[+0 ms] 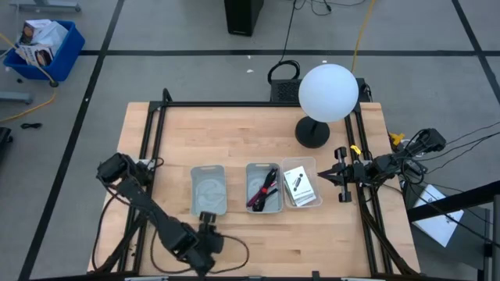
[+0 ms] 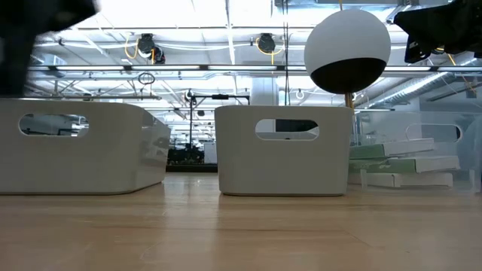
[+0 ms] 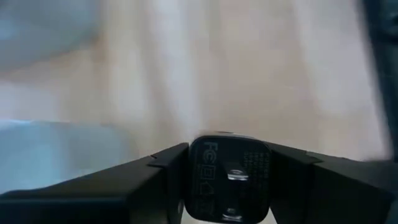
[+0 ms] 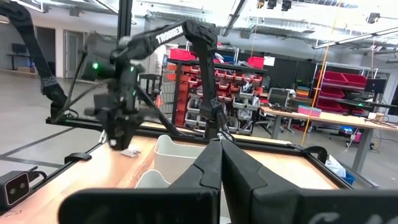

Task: Pick and place items into bin
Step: Put the black charger adapter into the left gray bin

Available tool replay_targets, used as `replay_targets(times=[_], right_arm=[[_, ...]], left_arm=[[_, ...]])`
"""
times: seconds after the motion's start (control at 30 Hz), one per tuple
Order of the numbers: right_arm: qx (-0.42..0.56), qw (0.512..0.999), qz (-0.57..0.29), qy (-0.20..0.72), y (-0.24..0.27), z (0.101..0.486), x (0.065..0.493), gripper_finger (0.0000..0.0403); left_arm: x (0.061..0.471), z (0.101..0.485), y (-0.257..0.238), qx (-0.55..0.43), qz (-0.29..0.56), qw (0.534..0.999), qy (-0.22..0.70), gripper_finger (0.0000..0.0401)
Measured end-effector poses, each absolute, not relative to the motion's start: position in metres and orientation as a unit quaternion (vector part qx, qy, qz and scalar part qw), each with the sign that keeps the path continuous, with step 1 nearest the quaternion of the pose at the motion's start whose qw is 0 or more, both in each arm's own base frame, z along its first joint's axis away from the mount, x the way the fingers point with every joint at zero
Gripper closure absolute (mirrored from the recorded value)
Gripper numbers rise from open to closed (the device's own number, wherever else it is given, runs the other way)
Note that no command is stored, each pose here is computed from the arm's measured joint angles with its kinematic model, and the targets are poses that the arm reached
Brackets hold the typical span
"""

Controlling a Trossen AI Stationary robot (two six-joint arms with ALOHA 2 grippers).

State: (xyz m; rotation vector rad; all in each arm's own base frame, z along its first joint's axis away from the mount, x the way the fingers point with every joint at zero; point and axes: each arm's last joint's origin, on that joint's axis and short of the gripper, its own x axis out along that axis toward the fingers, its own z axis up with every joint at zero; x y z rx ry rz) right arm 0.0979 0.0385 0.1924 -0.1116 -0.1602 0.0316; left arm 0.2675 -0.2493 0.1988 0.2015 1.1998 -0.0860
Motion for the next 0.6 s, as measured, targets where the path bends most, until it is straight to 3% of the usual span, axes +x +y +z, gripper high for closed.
replay_targets(times=[0.23, 0.43, 0.6], right_arm=[[-0.056, 0.995, 0.016, -0.080, 0.039, 0.193, 0.098, 0.0403], [-0.056, 0.995, 0.017, -0.080, 0.039, 0.192, 0.098, 0.0403], [-0.055, 0.995, 0.017, -0.080, 0.039, 0.193, 0.098, 0.0403]], left_arm=[[0.296, 0.247, -0.201, 0.144, 0.082, 0.795, 0.584, 0.0242], [0.296, 0.252, -0.140, 0.087, 0.260, 0.703, 0.656, 0.0236], [0.303, 0.233, -0.127, 0.045, 0.241, 0.707, 0.663, 0.0234]])
